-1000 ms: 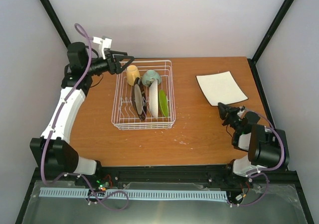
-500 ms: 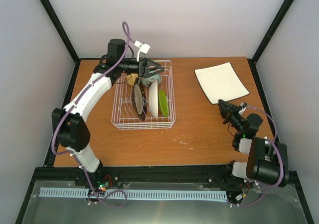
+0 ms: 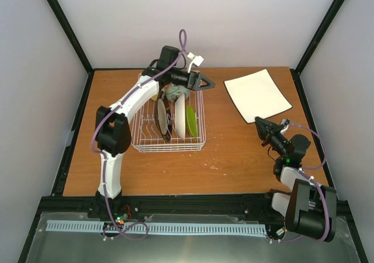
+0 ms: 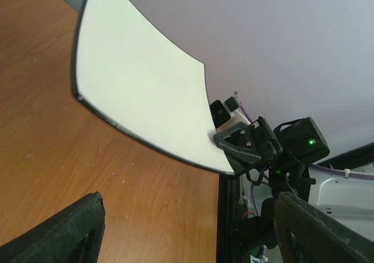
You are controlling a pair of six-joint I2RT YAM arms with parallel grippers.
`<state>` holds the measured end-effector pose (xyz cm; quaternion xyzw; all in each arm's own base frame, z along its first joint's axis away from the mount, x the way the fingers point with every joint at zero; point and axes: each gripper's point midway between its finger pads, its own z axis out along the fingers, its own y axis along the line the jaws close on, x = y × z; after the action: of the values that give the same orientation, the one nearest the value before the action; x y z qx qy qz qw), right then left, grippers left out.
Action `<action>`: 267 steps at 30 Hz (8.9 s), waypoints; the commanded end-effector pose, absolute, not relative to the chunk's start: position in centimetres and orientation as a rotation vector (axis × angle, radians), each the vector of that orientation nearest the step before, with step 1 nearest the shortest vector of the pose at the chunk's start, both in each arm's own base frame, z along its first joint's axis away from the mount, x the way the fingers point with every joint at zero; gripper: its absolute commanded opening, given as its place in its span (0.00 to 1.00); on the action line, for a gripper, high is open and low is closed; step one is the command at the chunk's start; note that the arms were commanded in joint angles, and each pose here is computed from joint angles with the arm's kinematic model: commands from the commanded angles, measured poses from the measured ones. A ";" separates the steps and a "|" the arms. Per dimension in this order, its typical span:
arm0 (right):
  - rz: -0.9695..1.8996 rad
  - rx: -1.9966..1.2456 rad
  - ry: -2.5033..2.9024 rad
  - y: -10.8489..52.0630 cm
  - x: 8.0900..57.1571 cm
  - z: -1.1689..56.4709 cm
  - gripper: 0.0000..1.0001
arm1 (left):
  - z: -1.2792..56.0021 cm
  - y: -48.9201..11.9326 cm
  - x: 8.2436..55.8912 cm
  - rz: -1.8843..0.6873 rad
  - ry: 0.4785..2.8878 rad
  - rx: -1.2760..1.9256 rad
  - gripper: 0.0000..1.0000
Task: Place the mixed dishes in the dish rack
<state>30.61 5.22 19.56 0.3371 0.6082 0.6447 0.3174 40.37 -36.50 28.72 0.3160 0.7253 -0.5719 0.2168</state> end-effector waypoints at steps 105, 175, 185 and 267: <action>-1.012 -0.678 0.769 20.5 25.0 37.3 0.79 | 46.5 -23.4 35.3 -1.002 1.984 0.580 0.01; -1.026 -0.596 0.752 25.5 31.1 39.7 0.03 | 45.2 -22.9 30.3 -1.154 2.008 0.637 0.01; -0.959 -0.612 0.768 25.1 29.2 39.4 0.03 | 48.1 -20.4 32.1 -0.970 1.918 0.484 0.56; 1.050 0.016 1.435 43.8 32.2 43.1 0.03 | 47.4 4.3 34.3 -0.054 1.634 -0.349 0.63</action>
<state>30.87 46.40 33.49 -0.0821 0.7039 0.3713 0.6000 34.99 4.18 45.51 -0.1549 0.7444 -0.0219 0.6491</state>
